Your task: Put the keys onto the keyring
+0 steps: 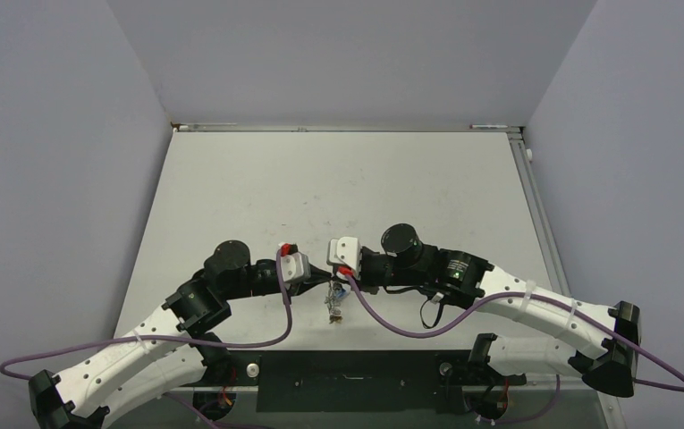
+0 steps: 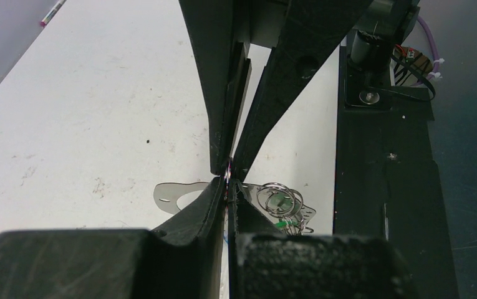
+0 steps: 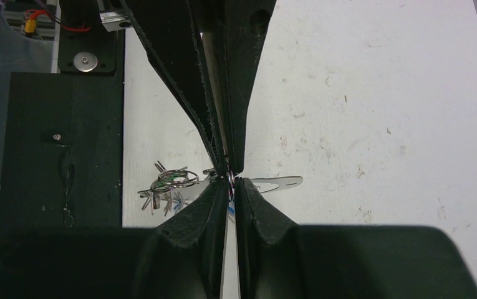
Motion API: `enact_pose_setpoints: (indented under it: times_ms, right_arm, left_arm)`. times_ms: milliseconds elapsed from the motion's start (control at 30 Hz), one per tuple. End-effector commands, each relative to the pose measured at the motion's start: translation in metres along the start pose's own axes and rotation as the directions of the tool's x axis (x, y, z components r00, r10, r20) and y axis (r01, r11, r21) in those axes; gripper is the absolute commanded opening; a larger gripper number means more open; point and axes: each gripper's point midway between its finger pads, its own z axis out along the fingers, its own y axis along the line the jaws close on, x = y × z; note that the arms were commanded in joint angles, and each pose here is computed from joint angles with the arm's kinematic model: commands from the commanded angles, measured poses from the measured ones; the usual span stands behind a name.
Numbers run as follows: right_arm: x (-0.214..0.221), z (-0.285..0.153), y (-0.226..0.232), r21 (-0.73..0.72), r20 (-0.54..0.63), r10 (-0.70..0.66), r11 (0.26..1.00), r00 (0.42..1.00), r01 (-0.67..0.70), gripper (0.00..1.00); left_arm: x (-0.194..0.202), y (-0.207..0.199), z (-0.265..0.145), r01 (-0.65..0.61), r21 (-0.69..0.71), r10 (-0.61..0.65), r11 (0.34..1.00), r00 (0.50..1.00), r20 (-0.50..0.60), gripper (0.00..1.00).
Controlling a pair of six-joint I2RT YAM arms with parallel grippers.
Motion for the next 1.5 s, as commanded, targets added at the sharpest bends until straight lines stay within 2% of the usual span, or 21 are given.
enact_pose_setpoints:
  times_ms: [0, 200, 233, 267, 333, 400, 500, 767, 967, 1133, 1467]
  right_arm:
    - [-0.025, 0.002, -0.01, 0.041, 0.084, -0.038, 0.999, 0.996, 0.034, 0.08]
    - [-0.029, -0.003, -0.015, 0.084, 0.124, -0.049, 0.996, 0.991, 0.039, 0.05]
    - [-0.032, -0.005, -0.016, 0.092, 0.138, -0.053, 0.995, 0.989, 0.04, 0.05]
    - [-0.034, -0.008, -0.016, 0.1, 0.152, -0.056, 0.994, 0.987, 0.041, 0.05]
    - [-0.039, -0.014, -0.016, 0.113, 0.183, -0.066, 0.992, 0.981, 0.046, 0.05]
    - [-0.044, -0.02, -0.017, 0.128, 0.212, -0.072, 0.991, 0.975, 0.045, 0.05]
    - [-0.051, -0.029, -0.017, 0.149, 0.261, -0.077, 0.988, 0.962, 0.039, 0.05]
    - [-0.069, -0.053, -0.022, 0.223, 0.378, -0.098, 0.975, 0.921, 0.012, 0.05]
    - [-0.076, -0.057, -0.011, 0.185, 0.443, -0.093, 0.983, 0.892, 0.011, 0.05]
    - [-0.079, -0.054, -0.007, 0.159, 0.474, -0.081, 0.987, 0.877, 0.005, 0.05]
    - [-0.088, -0.055, -0.002, 0.133, 0.513, -0.077, 0.991, 0.855, 0.01, 0.05]
  left_arm:
    - [-0.037, 0.0, -0.003, -0.064, 0.002, 0.063, 0.998, 0.993, 0.103, 0.0]
    - [-0.041, -0.002, -0.007, -0.075, 0.003, 0.074, 0.997, 0.989, 0.13, 0.02]
    - [-0.041, -0.002, -0.009, -0.077, -0.005, 0.076, 0.997, 0.988, 0.133, 0.11]
    - [-0.048, 0.0, -0.011, -0.091, -0.024, 0.093, 0.996, 0.982, 0.161, 0.29]
    - [-0.055, 0.004, -0.015, -0.096, -0.054, 0.105, 0.994, 0.977, 0.188, 0.51]
    - [-0.062, 0.006, -0.021, -0.092, -0.086, 0.109, 0.992, 0.97, 0.217, 0.62]
    - [-0.071, 0.01, -0.029, -0.087, -0.125, 0.117, 0.988, 0.957, 0.265, 0.67]
    - [-0.086, 0.012, -0.037, -0.06, -0.136, 0.106, 0.989, 0.927, 0.36, 0.66]
    - [-0.093, 0.004, -0.035, -0.037, -0.047, 0.054, 0.998, 0.905, 0.423, 0.5]
    - [-0.088, -0.002, -0.027, -0.036, 0.014, 0.027, 0.999, 0.913, 0.408, 0.42]
    - [-0.075, -0.004, -0.018, -0.039, 0.053, 0.017, 0.998, 0.934, 0.358, 0.32]
